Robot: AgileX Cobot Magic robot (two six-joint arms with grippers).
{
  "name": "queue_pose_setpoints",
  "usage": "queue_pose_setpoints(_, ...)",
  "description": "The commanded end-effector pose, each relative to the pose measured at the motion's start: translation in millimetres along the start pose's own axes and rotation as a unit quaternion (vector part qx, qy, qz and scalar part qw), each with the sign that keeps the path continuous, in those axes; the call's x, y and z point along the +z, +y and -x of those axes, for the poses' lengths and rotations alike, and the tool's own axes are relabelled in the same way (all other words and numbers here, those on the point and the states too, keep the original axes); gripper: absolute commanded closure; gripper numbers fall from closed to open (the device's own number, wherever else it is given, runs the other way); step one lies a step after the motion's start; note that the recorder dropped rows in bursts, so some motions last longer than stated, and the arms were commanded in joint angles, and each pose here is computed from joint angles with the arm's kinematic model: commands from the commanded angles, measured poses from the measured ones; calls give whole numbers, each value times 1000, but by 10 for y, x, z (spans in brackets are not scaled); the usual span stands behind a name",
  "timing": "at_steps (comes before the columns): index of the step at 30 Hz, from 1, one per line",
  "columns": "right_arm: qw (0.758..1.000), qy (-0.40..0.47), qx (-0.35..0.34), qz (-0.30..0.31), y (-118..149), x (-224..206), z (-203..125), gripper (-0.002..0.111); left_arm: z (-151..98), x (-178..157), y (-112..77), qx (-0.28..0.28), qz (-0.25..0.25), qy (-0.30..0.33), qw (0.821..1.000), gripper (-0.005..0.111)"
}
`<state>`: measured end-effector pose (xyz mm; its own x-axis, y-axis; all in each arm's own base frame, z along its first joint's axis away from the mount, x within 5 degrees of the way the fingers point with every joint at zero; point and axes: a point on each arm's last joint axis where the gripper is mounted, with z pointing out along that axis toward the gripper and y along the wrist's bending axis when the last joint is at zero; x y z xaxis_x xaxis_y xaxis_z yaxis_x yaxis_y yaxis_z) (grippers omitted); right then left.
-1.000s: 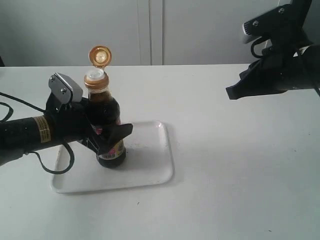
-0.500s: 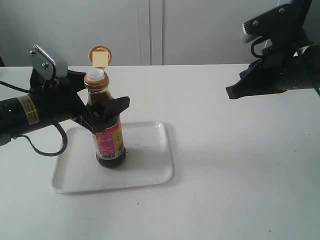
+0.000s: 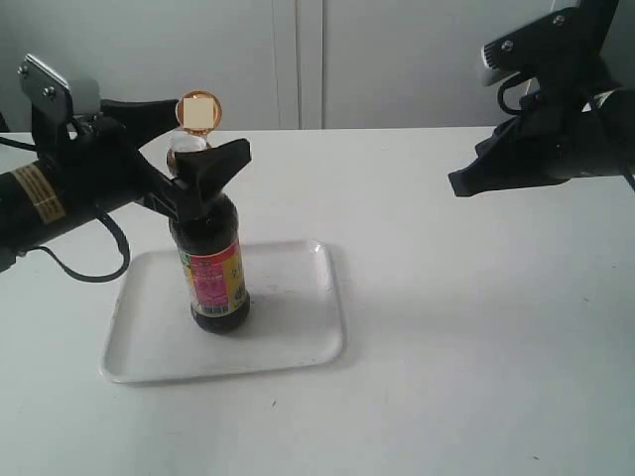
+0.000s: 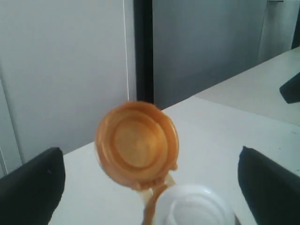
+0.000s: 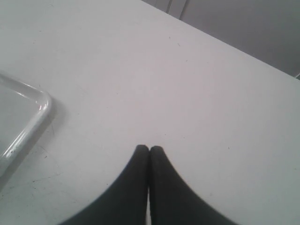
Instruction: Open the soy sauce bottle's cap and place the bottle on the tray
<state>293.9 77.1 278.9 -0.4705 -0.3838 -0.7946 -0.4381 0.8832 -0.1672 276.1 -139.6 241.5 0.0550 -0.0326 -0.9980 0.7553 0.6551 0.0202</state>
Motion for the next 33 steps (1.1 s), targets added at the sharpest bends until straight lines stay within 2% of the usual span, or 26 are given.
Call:
queue_pose_setpoints(1,1000,-4,-4,-2,4,3,-1,108,105,-35,-2,-2,14,-30,999,7)
queue_pose_setpoints(8,1000,-3,-4,-2,5,3,-3,108,226,-72,31,-6,43,-56,997,7)
queue_pose_setpoints(19,1000,-4,-4,-2,4,3,-1,108,465,-150,-19,16,41,-91,995,7)
queue_pose_setpoints(22,1000,-5,-4,-4,1,3,2,108,522,-158,9,24,61,-60,996,12)
queue_pose_setpoints(25,1000,-7,-4,-5,-1,3,5,108,630,-169,30,35,78,-48,995,28)
queue_pose_setpoints(29,1000,-10,-4,-7,-5,3,10,108,816,-221,4,57,83,-67,993,64)
queue_pose_setpoints(33,1000,-15,-4,-10,-11,3,19,108,926,-293,-24,115,94,-65,987,106)
